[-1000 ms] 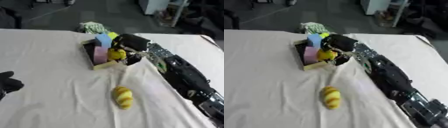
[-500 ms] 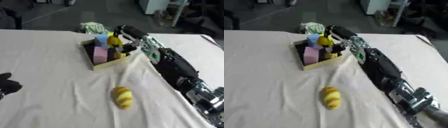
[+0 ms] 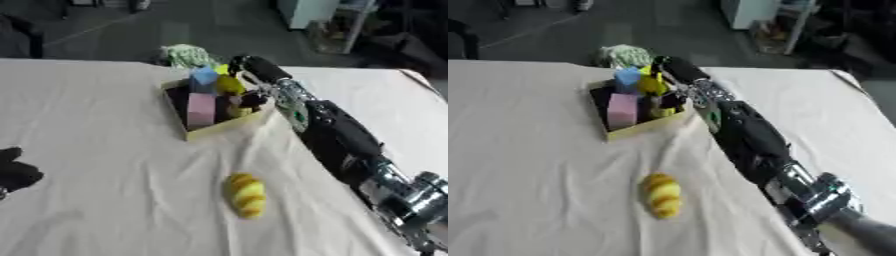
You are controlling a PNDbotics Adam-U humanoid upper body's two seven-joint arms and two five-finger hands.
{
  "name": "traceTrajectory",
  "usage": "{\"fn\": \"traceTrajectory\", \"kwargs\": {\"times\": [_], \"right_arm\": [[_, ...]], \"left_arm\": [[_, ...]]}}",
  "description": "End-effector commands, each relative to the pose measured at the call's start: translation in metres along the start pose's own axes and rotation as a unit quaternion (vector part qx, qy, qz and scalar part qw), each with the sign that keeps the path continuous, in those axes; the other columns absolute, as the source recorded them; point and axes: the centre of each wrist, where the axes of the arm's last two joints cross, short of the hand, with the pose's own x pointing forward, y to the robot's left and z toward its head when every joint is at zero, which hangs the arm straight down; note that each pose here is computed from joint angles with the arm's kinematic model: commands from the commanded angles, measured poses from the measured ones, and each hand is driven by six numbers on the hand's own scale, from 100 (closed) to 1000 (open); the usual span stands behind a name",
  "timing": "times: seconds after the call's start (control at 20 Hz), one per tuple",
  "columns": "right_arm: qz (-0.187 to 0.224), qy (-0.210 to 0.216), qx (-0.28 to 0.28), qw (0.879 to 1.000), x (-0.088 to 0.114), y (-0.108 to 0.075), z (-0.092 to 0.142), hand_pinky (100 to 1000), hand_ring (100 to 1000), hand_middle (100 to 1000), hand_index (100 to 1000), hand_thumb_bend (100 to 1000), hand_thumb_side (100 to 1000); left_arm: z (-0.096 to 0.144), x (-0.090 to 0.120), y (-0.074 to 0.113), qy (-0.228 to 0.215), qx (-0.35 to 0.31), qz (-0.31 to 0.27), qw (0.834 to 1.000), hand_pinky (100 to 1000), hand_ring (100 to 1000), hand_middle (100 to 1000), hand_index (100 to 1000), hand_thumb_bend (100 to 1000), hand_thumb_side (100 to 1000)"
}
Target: Pick up objects on the table and place them in the box.
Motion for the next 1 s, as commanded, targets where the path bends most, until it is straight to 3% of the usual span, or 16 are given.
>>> {"fn": "traceTrajectory", "kwargs": {"times": [0.05, 0.2, 0.25, 0.45, 0.5, 0.55, 1.0], "right_arm": [[0.030, -0.002, -0.009, 1.000, -0.006, -0.019, -0.001, 793, 789, 760, 932, 100, 171], [0.050, -0.006, -0.009, 0.999, -0.007, -0.025, 0.000, 805, 813, 790, 963, 100, 184], [0.058, -0.009, -0.008, 0.998, -0.007, -0.028, 0.000, 809, 822, 803, 973, 100, 236], [0.069, -0.013, -0.006, 0.998, -0.006, -0.034, 0.000, 809, 822, 803, 973, 100, 236], [0.069, -0.013, -0.006, 0.997, -0.006, -0.034, 0.000, 814, 833, 816, 983, 100, 314], [0.073, -0.019, -0.004, 0.997, -0.004, -0.036, 0.000, 836, 870, 863, 1000, 100, 450], [0.099, -0.074, 0.091, 0.988, -0.005, -0.023, 0.003, 870, 922, 943, 1000, 100, 297]], "left_arm": [[-0.003, 0.008, 0.001, -0.015, -0.001, -0.005, 1.000, 819, 719, 632, 839, 100, 733], [-0.002, 0.008, 0.002, -0.014, -0.001, -0.005, 1.000, 819, 719, 631, 839, 100, 732], [-0.002, 0.008, 0.002, -0.014, 0.000, -0.005, 1.000, 819, 719, 631, 839, 100, 732], [-0.002, 0.007, 0.002, -0.014, 0.001, -0.006, 1.000, 819, 719, 631, 839, 100, 732], [-0.002, 0.007, 0.002, -0.014, 0.001, -0.006, 1.000, 819, 719, 631, 839, 100, 732], [-0.002, 0.007, 0.002, -0.013, 0.001, -0.006, 1.000, 820, 720, 631, 839, 100, 733], [-0.002, 0.007, 0.002, -0.013, 0.000, -0.006, 1.000, 821, 721, 631, 839, 100, 733]]}}
